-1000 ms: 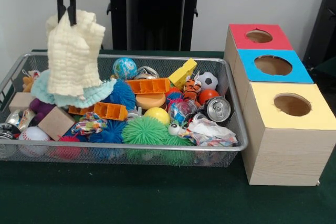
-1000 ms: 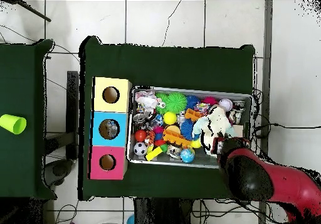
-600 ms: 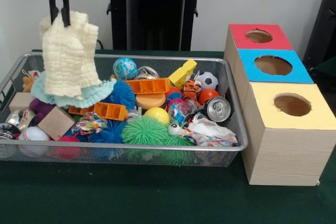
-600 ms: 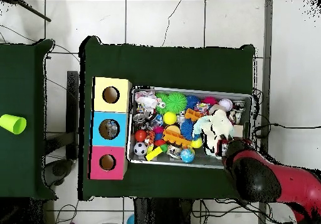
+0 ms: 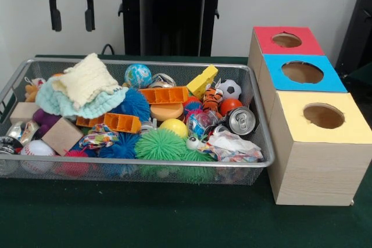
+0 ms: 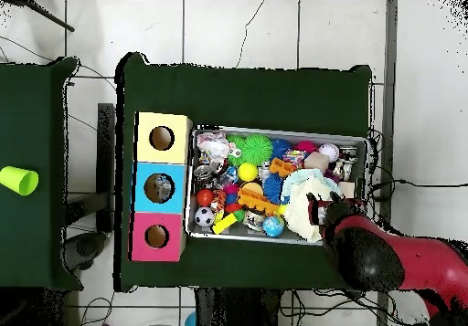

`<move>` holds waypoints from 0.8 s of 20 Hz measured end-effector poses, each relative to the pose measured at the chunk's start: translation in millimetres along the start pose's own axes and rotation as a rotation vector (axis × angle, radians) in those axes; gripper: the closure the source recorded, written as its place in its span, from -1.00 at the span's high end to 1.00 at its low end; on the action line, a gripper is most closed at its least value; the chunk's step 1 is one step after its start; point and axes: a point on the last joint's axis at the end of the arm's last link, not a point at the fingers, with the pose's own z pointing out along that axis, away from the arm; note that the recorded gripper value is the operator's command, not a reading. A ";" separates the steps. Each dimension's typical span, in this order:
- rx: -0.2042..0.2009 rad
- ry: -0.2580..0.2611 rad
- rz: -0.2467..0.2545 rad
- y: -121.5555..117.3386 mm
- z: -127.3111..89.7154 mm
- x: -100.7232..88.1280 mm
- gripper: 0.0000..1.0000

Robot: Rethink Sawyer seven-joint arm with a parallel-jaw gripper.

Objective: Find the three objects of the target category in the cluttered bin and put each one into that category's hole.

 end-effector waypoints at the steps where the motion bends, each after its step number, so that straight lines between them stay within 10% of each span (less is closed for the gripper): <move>1: 0.001 -0.001 -0.005 0.6 -0.1 -0.3 1.00; 8: 0.014 -0.011 -0.058 18.3 -5.6 -14.1 1.00; 16: 0.021 -0.019 -0.223 101.0 -20.7 -54.7 1.00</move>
